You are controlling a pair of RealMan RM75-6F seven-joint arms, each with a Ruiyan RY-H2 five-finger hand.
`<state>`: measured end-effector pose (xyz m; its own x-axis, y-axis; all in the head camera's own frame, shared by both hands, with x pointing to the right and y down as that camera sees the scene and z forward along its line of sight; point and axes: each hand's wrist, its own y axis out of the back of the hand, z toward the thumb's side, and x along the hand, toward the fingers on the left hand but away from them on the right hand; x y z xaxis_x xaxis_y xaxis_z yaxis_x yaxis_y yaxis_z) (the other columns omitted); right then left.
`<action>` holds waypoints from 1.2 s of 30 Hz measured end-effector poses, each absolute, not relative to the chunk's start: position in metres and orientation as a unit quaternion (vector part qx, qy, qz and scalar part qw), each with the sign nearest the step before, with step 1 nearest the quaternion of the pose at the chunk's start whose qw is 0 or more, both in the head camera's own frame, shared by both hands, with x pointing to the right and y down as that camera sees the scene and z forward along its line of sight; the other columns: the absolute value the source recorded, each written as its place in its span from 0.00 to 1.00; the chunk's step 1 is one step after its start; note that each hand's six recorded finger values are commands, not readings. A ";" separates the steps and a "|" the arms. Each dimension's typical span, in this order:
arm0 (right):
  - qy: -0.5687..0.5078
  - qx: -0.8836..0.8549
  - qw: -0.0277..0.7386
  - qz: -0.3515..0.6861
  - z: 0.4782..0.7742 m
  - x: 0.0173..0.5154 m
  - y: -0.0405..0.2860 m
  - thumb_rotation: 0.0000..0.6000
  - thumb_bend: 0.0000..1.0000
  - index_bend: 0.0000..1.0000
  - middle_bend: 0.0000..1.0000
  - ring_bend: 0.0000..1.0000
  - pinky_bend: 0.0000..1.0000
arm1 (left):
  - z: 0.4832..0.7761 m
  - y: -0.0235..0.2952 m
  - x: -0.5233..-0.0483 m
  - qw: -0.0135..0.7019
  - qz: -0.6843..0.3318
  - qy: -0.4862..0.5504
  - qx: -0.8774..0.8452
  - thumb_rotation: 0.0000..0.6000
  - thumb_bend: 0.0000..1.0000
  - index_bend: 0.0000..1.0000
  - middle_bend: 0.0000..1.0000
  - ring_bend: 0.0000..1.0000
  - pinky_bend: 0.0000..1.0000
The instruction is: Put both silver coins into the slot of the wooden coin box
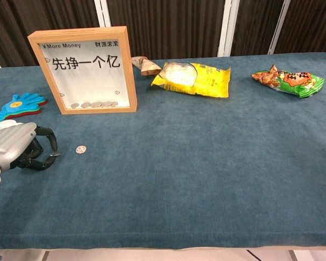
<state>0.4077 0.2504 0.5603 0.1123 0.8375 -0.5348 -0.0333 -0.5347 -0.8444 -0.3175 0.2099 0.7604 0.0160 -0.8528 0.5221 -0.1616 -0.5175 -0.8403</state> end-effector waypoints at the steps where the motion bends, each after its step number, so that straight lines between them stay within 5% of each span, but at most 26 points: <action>1: -0.310 -0.648 0.369 0.590 0.560 0.408 0.250 1.00 0.09 0.00 0.00 0.00 0.00 | 0.761 0.210 -0.318 0.297 -0.582 0.392 -0.647 1.00 0.38 0.54 1.00 1.00 1.00; 26: -0.309 -0.647 0.369 0.591 0.561 0.408 0.250 1.00 0.09 0.00 0.00 0.00 0.00 | 0.759 0.206 -0.318 0.298 -0.577 0.403 -0.645 1.00 0.41 0.59 1.00 1.00 1.00; 36: -0.309 -0.648 0.365 0.593 0.562 0.409 0.250 1.00 0.09 0.00 0.00 0.00 0.00 | 0.711 0.173 -0.322 0.306 -0.542 0.430 -0.654 1.00 0.40 0.58 1.00 1.00 1.00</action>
<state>0.4092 0.2497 0.5619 0.1058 0.8334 -0.5424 -0.0312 -0.5425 -0.8395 -0.3220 0.1734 0.7108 0.0419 -0.8944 0.4453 -0.2301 -0.4423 -0.8668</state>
